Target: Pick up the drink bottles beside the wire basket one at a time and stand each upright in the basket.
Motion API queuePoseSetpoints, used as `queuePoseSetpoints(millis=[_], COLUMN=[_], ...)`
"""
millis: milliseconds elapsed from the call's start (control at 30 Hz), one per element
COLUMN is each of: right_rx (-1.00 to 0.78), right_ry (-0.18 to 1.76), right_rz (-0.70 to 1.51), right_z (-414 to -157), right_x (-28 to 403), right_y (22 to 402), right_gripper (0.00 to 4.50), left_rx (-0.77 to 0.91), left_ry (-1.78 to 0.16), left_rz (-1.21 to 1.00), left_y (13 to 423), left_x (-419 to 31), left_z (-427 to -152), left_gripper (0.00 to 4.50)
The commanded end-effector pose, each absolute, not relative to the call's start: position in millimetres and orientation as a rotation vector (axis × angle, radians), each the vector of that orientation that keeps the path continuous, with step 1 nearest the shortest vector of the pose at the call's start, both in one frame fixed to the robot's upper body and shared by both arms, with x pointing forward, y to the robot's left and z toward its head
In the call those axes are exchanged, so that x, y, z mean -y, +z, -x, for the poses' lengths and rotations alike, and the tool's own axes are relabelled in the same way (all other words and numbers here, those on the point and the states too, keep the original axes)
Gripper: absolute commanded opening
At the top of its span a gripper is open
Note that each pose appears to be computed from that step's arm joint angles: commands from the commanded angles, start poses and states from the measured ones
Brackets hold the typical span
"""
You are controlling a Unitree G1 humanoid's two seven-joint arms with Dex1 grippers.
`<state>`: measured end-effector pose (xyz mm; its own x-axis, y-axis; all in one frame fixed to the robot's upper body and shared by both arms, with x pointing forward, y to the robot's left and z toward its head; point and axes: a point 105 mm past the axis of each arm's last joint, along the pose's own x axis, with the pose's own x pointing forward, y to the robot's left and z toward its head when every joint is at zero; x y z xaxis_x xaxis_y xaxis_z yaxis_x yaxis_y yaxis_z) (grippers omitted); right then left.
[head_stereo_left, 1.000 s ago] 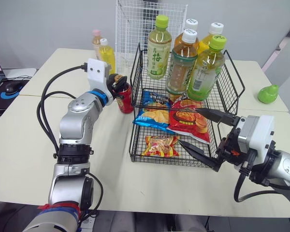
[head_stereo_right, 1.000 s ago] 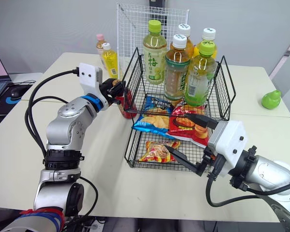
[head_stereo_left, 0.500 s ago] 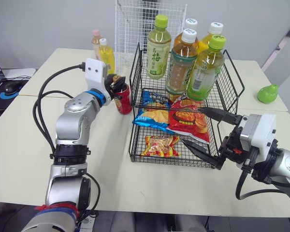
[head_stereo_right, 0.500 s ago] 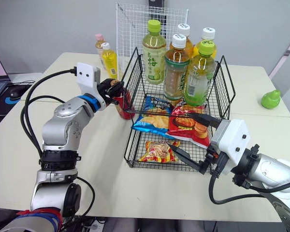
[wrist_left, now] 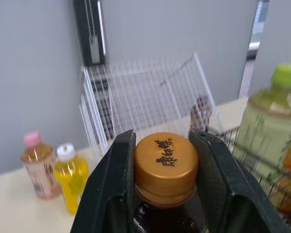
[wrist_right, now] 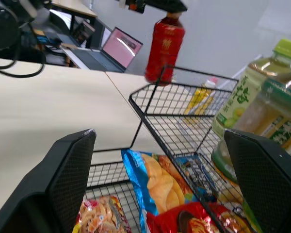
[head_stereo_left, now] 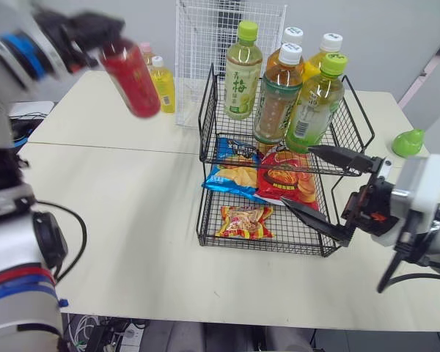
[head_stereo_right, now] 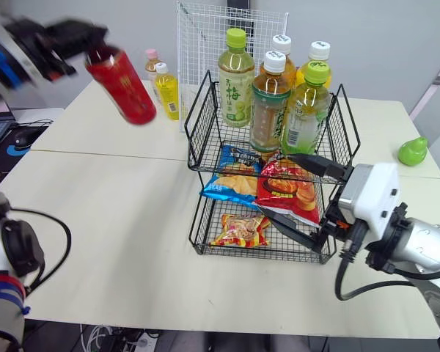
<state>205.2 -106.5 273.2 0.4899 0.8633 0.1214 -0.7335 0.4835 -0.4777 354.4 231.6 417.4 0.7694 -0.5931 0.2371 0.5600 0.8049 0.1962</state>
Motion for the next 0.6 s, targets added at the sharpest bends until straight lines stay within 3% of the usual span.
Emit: queuePoseSetpoints(millis=[33, 400, 600], right_rx=[0.399, 0.319, 0.364], right_ry=[1.013, 1.043, 0.98], right_rz=[0.378, 0.395, 0.372], right_z=[-199.3, -194.6, -201.7], right_x=[111.3, 113.3, 116.8], right_y=[289.1, 281.2, 292.9], right_gripper=[4.5, 4.5, 4.5], left_rx=[0.375, 0.291, 0.18], left_ry=[-0.755, -1.206, -1.311], left_rz=[-0.098, 0.003, -0.136], left_y=[456.2, 490.9, 459.5], left_x=[-221.3, -134.3, -103.4], left_z=[-334.1, -313.7, -323.6], left_gripper=[1.32, 1.32, 1.32])
